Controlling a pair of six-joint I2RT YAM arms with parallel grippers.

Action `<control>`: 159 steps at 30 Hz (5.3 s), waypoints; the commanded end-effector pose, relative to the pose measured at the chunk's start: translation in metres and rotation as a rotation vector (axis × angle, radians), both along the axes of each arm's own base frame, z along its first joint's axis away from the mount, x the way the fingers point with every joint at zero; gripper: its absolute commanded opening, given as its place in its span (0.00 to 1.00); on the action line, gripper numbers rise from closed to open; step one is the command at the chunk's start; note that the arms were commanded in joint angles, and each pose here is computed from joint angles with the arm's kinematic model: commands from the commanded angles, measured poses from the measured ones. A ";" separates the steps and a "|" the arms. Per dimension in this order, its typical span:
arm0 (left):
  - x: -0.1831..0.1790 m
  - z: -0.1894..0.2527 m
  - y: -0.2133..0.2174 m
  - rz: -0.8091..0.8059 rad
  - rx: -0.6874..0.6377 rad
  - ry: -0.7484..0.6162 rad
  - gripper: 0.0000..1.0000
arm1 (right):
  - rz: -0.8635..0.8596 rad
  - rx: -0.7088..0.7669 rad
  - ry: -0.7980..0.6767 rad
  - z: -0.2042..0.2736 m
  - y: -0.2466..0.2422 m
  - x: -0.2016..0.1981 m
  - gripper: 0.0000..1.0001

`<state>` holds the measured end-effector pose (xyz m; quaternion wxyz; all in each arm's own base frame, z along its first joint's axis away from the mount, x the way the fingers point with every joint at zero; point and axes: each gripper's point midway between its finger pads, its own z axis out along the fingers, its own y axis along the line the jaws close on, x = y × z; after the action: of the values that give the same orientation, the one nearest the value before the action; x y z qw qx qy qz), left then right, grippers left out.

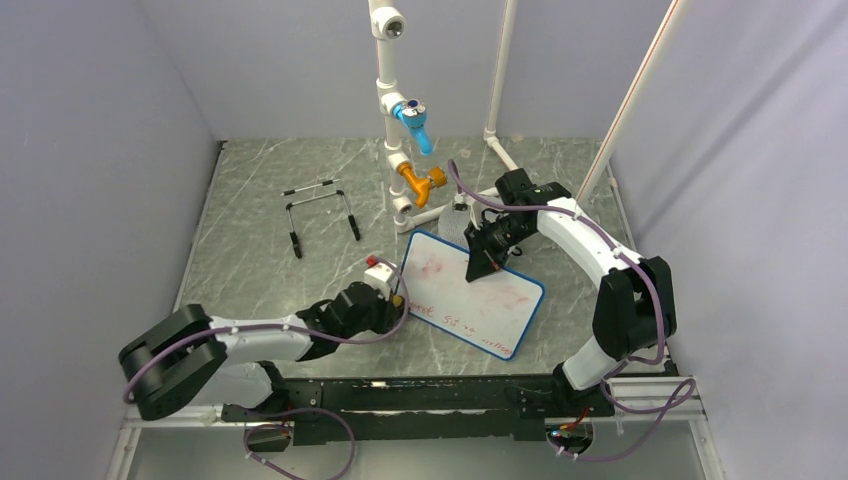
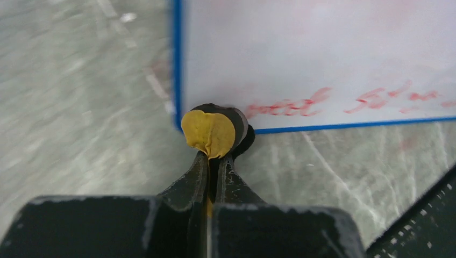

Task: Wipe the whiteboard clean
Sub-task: Erase the whiteboard at the center of the board.

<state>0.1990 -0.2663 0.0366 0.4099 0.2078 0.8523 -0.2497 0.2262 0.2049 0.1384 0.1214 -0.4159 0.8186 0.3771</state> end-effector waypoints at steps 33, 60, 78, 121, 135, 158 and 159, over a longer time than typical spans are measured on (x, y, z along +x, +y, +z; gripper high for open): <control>-0.029 0.025 0.021 -0.038 -0.095 -0.015 0.00 | 0.093 0.089 -0.104 0.012 0.017 0.001 0.00; -0.039 0.034 -0.078 -0.362 -0.126 0.076 0.00 | 0.106 0.100 -0.098 0.013 0.018 -0.002 0.00; 0.025 -0.007 0.056 0.213 0.075 0.116 0.00 | 0.104 0.099 -0.100 0.013 0.018 -0.002 0.00; -0.021 0.045 -0.098 -0.271 -0.031 -0.070 0.00 | 0.103 0.097 -0.099 0.013 0.018 -0.001 0.00; 0.035 0.026 0.000 0.139 0.063 -0.051 0.00 | 0.101 0.094 -0.092 0.010 0.018 -0.001 0.00; 0.018 0.026 -0.042 -0.014 0.068 -0.063 0.00 | 0.106 0.096 -0.097 0.012 0.017 -0.002 0.00; 0.026 0.024 -0.028 0.041 0.071 -0.052 0.00 | 0.106 0.096 -0.097 0.012 0.018 -0.002 0.00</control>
<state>0.1756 -0.3271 0.0417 0.3637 0.3219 0.8400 -0.2418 0.2288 0.2071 0.1389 0.1267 -0.4116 0.8212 0.3744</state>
